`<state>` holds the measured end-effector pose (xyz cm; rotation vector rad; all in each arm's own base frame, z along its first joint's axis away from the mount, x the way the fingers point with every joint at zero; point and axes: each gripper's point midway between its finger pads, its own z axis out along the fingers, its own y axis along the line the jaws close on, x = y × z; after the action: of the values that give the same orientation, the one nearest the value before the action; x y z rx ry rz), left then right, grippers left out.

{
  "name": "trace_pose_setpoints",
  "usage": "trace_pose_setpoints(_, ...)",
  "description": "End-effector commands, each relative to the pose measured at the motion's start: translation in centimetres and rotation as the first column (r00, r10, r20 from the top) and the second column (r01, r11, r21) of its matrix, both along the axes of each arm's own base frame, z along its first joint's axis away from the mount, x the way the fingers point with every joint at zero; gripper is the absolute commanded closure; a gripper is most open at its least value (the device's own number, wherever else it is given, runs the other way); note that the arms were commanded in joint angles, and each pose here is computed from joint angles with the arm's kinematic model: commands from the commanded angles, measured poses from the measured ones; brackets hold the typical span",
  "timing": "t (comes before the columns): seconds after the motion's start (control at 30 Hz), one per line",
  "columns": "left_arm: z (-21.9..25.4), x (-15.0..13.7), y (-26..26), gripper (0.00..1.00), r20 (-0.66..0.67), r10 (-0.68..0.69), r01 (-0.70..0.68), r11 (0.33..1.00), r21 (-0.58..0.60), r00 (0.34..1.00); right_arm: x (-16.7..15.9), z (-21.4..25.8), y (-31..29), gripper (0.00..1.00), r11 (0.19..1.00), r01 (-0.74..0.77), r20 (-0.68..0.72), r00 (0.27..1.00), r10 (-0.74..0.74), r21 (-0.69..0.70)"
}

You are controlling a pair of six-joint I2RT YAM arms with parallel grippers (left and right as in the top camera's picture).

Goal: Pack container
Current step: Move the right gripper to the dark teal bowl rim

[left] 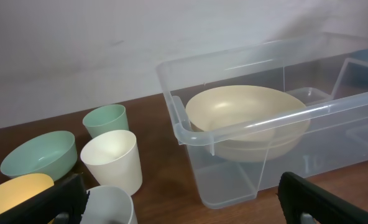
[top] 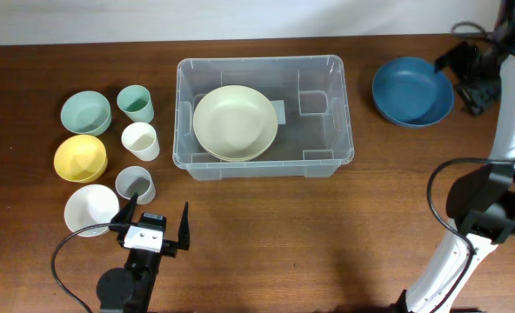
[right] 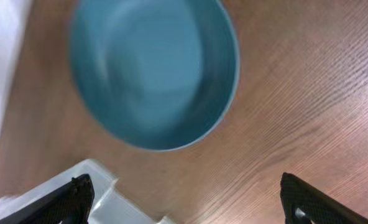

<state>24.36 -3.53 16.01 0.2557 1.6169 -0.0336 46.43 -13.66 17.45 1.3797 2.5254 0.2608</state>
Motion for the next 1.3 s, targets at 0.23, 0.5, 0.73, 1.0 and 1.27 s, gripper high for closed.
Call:
trace_pose_setpoints(0.23, -0.1, 0.0, 0.3, 0.0, 0.003, 0.012, -0.012, 1.0, 0.017, 1.0, 0.8, -9.3, 1.9, 0.09, 0.994, -0.015, -0.043, 0.999, 0.02, 0.106)
trace_pose_setpoints(0.5, -0.1, 0.0, 0.3, 0.0, 0.003, 0.012, -0.012, 1.0, 0.017, 1.0, 0.3, -12.0, 1.7, 0.09, 0.993, 0.055, -0.08, 0.996, -0.046, 0.108)
trace_pose_setpoints(0.73, -0.1, 0.0, 0.3, 0.0, 0.003, 0.012, -0.012, 1.0, 0.017, 1.0, -0.3, -13.4, 1.3, 0.09, 0.984, 0.15, -0.137, 0.981, -0.135, 0.099)
trace_pose_setpoints(1.0, -0.1, 0.0, 0.3, 0.0, 0.003, 0.012, -0.012, 1.0, 0.017, 1.0, -0.2, -15.0, 1.1, 0.11, 0.979, 0.18, -0.159, 0.974, -0.163, 0.098)
trace_pose_setpoints(1.27, -0.1, 0.0, 0.3, 0.0, 0.003, 0.012, -0.012, 1.0, 0.017, 1.0, -0.1, -15.0, 0.8, 0.35, 0.976, 0.199, -0.158, 0.97, -0.184, 0.087)
